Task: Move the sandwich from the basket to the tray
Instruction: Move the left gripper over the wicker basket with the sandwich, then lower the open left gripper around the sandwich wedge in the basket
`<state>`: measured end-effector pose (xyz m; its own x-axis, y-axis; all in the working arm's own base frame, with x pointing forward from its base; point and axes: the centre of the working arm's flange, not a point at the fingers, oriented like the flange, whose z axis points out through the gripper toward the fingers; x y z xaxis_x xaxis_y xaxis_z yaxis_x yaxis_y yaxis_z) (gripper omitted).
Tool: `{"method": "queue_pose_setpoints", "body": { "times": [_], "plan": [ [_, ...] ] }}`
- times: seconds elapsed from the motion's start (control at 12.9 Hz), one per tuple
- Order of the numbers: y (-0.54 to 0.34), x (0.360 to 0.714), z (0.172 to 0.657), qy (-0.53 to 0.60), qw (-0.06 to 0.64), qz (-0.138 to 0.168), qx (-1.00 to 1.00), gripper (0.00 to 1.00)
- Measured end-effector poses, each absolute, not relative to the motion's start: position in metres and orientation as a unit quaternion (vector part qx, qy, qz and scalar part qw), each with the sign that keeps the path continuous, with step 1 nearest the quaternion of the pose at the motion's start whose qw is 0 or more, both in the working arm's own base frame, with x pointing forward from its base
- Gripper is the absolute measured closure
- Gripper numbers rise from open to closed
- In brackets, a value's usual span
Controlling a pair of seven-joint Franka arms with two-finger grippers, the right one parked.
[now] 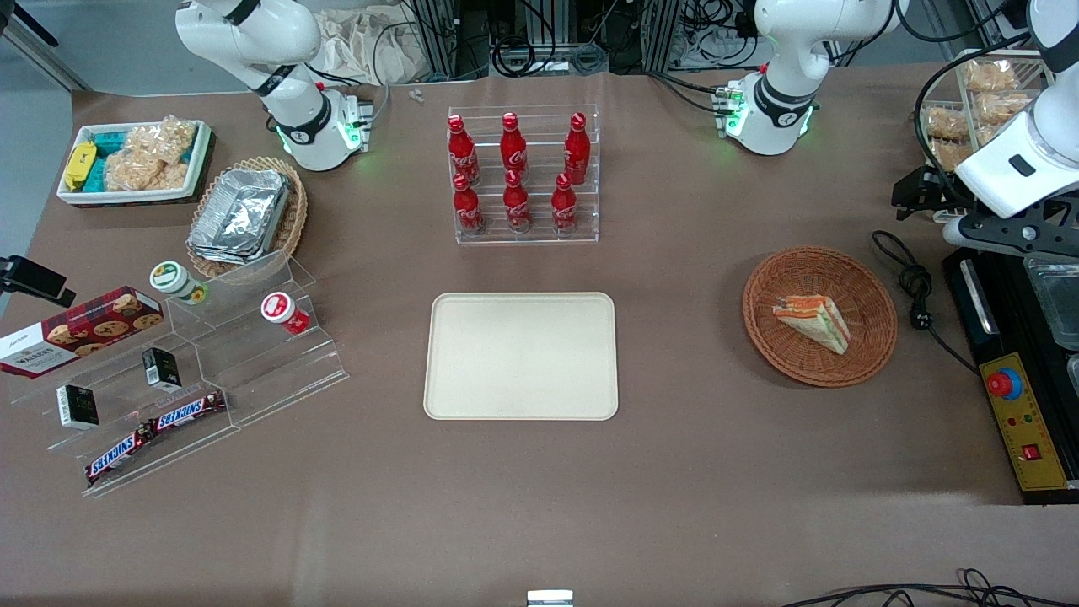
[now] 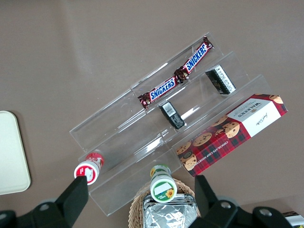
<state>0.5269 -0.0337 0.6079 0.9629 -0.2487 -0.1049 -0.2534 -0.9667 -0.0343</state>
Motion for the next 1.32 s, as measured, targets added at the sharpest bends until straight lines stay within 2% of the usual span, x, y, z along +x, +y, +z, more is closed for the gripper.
{"method": "queue_pose_setpoints", "body": {
  "times": [0.47,0.85,1.01,1.32],
  "plan": [
    [-0.034,0.529,0.605,0.105,0.024,0.052,-0.993,0.00],
    [-0.044,0.536,0.585,-0.138,0.017,0.061,-0.988,0.00],
    [-0.044,0.542,0.566,-0.250,0.017,0.048,-0.967,0.00],
    [-0.042,0.550,0.495,-0.450,0.018,0.014,-0.893,0.00]
  ]
}}
